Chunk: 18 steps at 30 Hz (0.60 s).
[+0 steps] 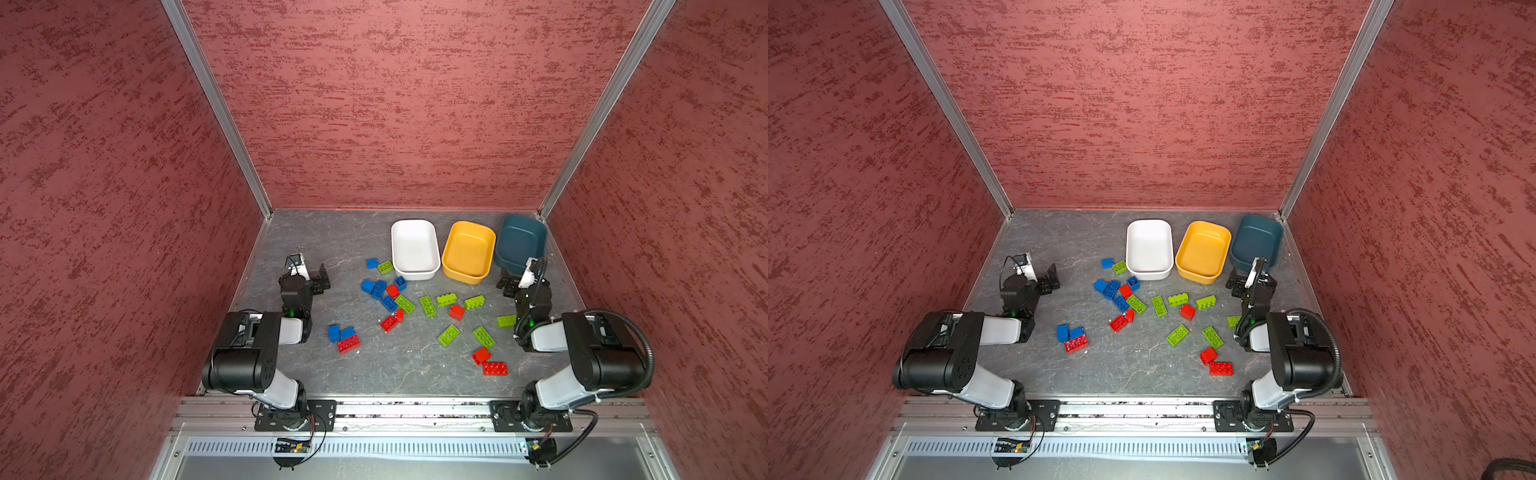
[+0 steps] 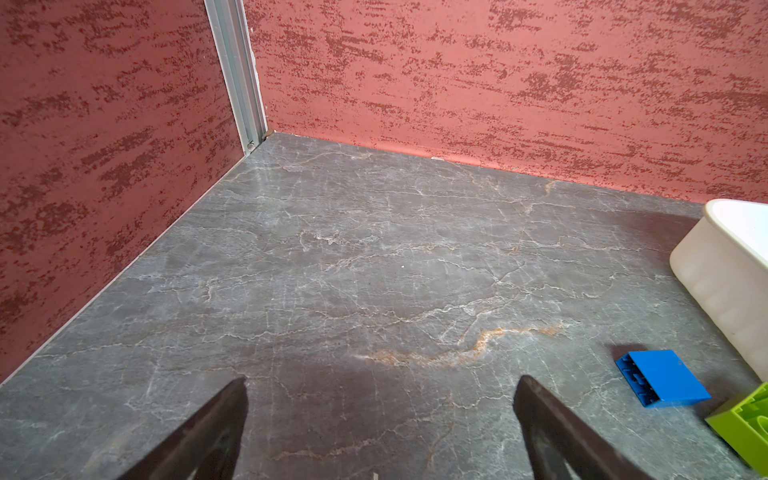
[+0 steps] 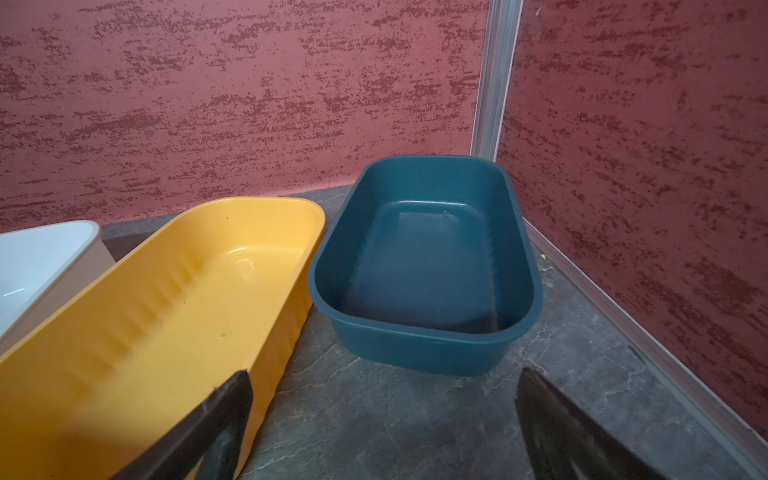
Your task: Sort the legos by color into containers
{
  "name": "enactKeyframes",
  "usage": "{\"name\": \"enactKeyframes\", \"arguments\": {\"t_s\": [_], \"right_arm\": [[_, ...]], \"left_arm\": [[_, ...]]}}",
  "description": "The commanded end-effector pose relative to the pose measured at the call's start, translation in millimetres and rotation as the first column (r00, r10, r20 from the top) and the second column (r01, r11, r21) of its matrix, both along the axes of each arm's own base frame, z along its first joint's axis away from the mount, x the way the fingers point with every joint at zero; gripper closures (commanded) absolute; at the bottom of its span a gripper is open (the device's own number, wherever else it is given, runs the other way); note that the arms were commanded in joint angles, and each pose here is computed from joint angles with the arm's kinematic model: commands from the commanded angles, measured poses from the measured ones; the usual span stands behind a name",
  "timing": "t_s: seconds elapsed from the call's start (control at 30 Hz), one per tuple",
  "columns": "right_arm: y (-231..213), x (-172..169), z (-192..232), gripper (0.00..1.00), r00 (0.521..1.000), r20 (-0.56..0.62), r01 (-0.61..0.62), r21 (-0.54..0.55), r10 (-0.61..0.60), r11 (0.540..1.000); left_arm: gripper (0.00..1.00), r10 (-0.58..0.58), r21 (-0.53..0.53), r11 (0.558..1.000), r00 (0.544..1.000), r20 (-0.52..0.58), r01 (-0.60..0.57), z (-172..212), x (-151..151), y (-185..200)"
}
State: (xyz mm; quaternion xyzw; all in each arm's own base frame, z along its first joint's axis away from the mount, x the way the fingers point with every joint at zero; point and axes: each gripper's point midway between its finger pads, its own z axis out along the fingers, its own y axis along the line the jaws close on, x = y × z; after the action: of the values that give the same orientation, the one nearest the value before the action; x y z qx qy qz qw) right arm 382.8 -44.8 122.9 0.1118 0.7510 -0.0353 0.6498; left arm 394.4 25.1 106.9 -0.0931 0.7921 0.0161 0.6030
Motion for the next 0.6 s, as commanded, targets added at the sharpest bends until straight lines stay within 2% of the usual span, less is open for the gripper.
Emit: {"name": "enactKeyframes", "arguments": {"t_s": [0.0, 0.27, 0.4, 0.47, 0.57], "right_arm": [[-1, 0, 13, 0.01, 0.999, 0.05, 0.007, -0.009, -0.007, 1.0], [-8, -4, 35, 0.01, 0.998, 0.038, 0.055, 0.006, -0.055, 0.998], [-11, 1, 52, 0.01, 0.994, -0.075, 0.087, 0.074, -0.082, 0.993], [-9, 5, 57, 0.01, 0.988, -0.131, 0.091, 0.122, -0.075, 0.988], [-6, 4, 57, 0.01, 0.971, -0.224, 0.134, 0.234, -0.081, 0.963]], "left_arm": [[0.0, -0.004, 0.019, 1.0, 0.999, 0.032, 0.003, 9, 3, -1], [0.01, -0.009, 0.031, 1.0, 0.999, 0.042, 0.007, 30, -1, -3], [0.01, 0.116, 0.062, 0.991, 0.993, 0.024, -0.118, 59, -1, 9], [0.01, 0.195, -0.011, 0.981, 0.979, 0.054, -0.195, 77, -1, 14], [0.01, 0.276, -0.173, 0.946, 0.961, -0.018, -0.275, 83, -1, 11]]}}
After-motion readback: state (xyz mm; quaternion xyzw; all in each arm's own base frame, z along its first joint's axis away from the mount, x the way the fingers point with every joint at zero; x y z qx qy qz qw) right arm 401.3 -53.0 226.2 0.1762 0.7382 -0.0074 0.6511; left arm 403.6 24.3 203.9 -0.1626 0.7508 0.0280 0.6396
